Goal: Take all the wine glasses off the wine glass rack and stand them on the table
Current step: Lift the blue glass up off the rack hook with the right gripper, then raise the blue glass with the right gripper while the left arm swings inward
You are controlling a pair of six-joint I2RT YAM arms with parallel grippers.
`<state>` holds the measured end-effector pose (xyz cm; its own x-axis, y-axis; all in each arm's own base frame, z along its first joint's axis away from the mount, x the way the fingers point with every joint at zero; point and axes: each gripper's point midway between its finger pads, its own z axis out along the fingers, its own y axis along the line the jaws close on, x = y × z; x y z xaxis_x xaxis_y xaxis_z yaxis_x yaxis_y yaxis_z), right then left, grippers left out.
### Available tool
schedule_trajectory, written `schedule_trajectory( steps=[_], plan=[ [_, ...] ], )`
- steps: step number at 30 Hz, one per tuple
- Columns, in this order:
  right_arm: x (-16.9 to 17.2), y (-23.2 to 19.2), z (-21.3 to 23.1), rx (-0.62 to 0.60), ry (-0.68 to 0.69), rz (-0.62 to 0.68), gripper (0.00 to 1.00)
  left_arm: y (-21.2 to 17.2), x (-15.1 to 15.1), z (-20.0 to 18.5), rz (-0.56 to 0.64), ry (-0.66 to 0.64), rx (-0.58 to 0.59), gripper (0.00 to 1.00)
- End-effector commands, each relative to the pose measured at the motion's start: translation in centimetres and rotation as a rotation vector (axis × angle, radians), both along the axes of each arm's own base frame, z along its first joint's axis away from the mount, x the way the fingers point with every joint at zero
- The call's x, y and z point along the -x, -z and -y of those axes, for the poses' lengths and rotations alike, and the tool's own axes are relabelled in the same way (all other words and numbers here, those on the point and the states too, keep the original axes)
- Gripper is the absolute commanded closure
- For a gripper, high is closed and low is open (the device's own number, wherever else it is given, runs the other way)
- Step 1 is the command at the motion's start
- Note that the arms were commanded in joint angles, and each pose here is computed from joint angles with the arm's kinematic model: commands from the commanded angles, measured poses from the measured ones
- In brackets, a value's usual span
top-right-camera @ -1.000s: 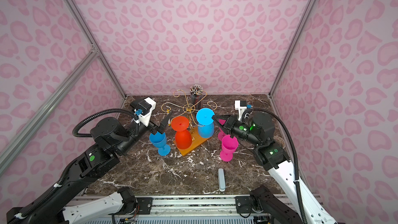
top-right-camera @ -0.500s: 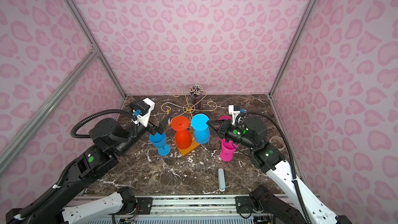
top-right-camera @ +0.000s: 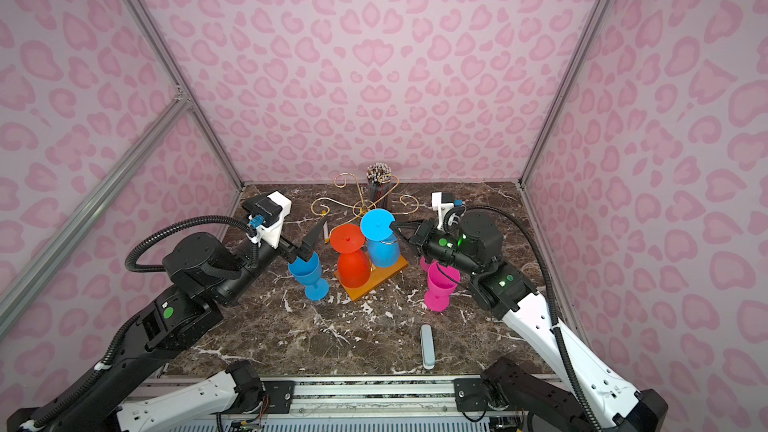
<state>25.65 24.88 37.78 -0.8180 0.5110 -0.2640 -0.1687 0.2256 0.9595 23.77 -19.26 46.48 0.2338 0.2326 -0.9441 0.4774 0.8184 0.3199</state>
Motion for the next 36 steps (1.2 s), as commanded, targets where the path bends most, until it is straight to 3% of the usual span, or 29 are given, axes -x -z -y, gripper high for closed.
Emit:
schedule_trajectory(
  steps=[1, 16, 30, 36],
  plan=[
    [-0.6, -1.3, 0.2, -0.013, 0.026, 0.054, 1.0, 0.0, 0.0, -0.4, 0.007, -0.014, -0.005, 0.03],
    [-2.0, -1.1, 3.1, -0.001, 0.123, 0.039, 1.0, 0.0, 0.4, -1.1, 0.013, -0.027, -0.008, 0.03],
    [0.4, -0.4, 8.4, 0.05, 0.235, 0.021, 1.0, -0.8, 0.6, -0.9, 0.012, -0.012, 0.021, 0.03],
    [1.7, -0.5, 12.3, 0.084, 0.341, 0.021, 1.0, -1.2, 0.3, -1.2, -0.02, -0.029, 0.098, 0.03]
  ],
)
